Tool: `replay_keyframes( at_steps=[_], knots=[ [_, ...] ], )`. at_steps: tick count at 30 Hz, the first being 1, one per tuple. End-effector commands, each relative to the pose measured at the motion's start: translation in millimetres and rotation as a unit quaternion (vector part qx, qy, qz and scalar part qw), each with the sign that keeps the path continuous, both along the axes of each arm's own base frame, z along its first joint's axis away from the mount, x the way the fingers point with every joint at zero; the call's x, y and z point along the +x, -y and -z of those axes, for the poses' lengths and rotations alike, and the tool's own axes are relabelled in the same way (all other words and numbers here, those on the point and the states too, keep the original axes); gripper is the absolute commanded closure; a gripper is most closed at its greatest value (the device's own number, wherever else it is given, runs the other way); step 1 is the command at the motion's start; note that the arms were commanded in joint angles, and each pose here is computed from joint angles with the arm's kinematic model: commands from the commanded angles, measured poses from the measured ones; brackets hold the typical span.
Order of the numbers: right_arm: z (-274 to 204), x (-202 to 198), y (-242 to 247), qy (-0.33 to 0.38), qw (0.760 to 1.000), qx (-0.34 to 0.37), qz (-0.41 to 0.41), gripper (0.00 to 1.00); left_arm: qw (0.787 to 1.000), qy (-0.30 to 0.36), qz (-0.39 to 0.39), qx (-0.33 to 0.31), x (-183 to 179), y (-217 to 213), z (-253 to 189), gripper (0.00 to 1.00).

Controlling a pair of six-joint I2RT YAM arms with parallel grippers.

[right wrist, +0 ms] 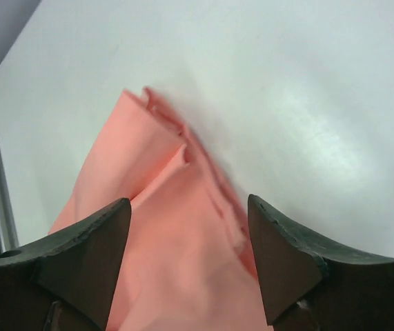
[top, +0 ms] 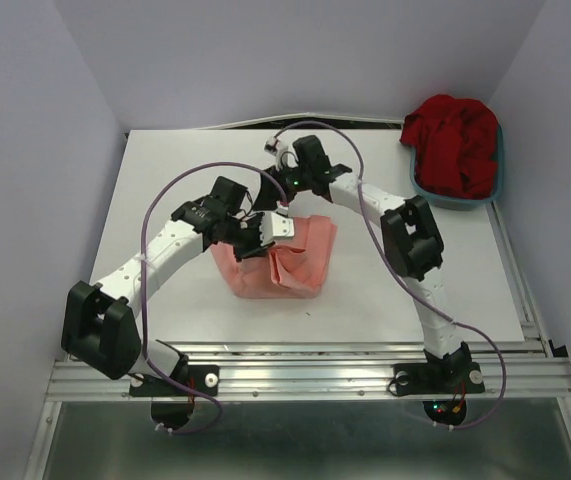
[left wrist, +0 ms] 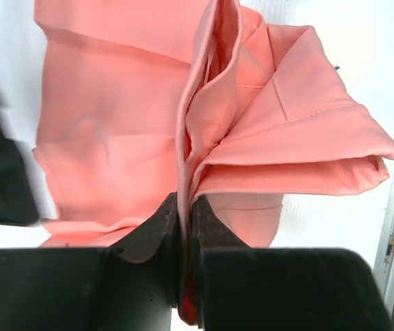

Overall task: Fold and stack the skirts
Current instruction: Fold the skirt

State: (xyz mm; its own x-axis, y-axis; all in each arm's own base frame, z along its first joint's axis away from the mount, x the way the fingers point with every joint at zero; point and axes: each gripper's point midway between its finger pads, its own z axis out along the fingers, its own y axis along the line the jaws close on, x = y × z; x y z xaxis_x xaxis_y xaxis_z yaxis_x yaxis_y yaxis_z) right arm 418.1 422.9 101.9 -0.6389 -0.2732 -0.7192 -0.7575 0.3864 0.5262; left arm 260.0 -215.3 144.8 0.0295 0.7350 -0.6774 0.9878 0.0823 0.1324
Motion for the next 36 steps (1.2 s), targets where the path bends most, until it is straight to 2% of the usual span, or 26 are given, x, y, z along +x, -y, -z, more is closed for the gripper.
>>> replay_keyframes(
  at_steps=[1,5,6,11,16,20,23,32,36],
  knots=[
    [-12.2,56.4,25.0,0.053,0.997,-0.017,0.055,0.3,1.0,-0.009,0.017,-0.012,-14.9,-1.1,-7.0,1.0],
    [25.8,56.1,32.3,0.04,0.996,-0.055,0.054,0.4,1.0,-0.023,0.012,-0.011,-12.9,1.0,-7.5,1.0],
    [39.1,52.5,33.6,0.026,0.996,-0.062,0.051,0.46,1.0,-0.021,0.01,-0.014,-10.1,2.7,-11.4,1.0],
    [66.8,23.6,32.1,-0.04,0.998,-0.052,0.015,0.59,1.0,-0.02,-0.008,-0.018,6.8,7.1,-19.3,1.0],
    [81.7,-2.4,31.4,-0.099,0.994,-0.036,-0.015,0.73,0.999,-0.028,-0.042,-0.019,42.5,6.5,-22.4,1.0],
    [80.3,-18.3,29.4,-0.127,0.991,-0.011,-0.037,0.75,0.997,-0.037,-0.071,-0.006,79.4,4.7,-9.6,1.0],
    [77.8,-22.0,28.5,-0.131,0.99,-0.002,-0.044,0.76,0.996,-0.016,-0.09,-0.008,110.7,5.5,-6.8,1.0],
    [76.8,-23.9,26.9,-0.137,0.989,0.004,-0.051,0.76,0.994,-0.012,-0.112,0.009,150.6,9.8,38.5,1.0],
    [79.2,-19.6,27.3,-0.129,0.991,-0.003,-0.044,0.74,0.993,-0.003,-0.121,0.008,161.4,11.4,54.1,0.94]
  ],
)
